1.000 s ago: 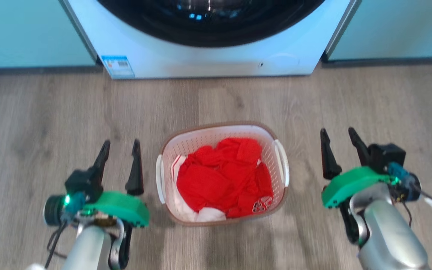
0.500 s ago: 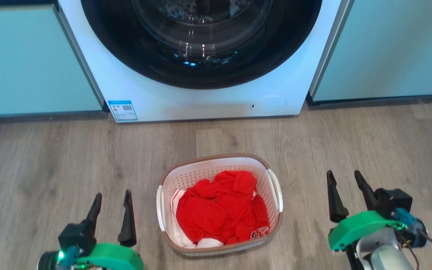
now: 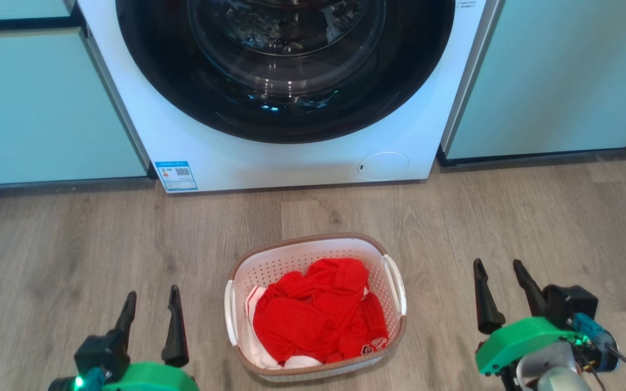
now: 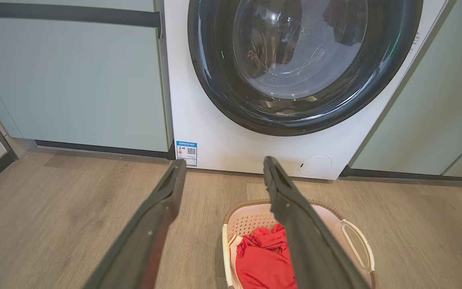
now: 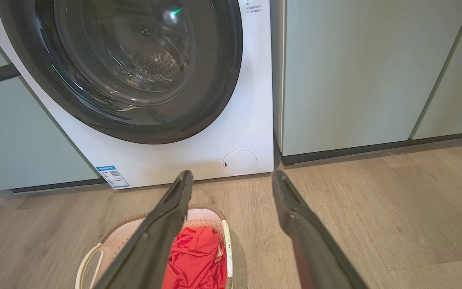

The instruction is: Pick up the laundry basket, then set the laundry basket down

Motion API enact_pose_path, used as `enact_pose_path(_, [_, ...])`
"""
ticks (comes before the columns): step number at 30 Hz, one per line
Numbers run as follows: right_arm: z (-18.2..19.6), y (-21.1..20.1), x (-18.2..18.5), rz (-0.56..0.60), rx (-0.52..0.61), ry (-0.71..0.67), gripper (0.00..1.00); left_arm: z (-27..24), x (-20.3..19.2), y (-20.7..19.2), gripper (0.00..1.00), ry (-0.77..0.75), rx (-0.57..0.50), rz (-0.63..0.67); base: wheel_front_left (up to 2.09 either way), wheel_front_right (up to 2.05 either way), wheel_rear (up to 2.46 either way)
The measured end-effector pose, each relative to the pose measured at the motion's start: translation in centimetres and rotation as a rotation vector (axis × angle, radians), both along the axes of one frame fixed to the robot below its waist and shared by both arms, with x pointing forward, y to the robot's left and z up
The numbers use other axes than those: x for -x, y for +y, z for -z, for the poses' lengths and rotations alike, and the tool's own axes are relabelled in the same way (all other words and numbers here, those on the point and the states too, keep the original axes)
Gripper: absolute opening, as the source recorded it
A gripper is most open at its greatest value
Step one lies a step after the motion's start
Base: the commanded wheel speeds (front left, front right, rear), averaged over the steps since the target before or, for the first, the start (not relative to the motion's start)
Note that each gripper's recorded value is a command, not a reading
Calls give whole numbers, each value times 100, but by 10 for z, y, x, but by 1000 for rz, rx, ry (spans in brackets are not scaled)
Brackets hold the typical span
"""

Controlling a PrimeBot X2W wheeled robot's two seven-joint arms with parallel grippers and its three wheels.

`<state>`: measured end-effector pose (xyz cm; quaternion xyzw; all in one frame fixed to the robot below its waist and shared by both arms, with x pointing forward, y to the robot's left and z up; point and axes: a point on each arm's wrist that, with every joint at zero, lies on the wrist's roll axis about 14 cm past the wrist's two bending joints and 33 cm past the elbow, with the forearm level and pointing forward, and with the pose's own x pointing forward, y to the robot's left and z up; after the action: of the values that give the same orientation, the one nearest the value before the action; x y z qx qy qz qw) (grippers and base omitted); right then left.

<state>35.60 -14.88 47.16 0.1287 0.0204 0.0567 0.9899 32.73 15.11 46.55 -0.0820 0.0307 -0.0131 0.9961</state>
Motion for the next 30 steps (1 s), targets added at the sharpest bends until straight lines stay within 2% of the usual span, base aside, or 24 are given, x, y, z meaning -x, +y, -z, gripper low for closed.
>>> enact_pose_path(9, [1, -3, 1, 9, 0, 3, 100, -7, -4, -3, 100, -22, 4, 8, 0, 0, 0])
enact_pose_path(10, [2, -3, 1, 9, 0, 7, 0, -8, -4, -3, 0, -26, 6, 8, 0, 0, 0])
enact_pose_path(17, [44, -2, 23, 13, -11, 147, 0, 32, 14, 0, 0, 110, 8, 1, 0, 0, 0])
enact_pose_path(30, [44, -8, 20, 59, -144, 171, 0, 35, 12, 3, 0, 146, 154, -33, 0, 0, 0])
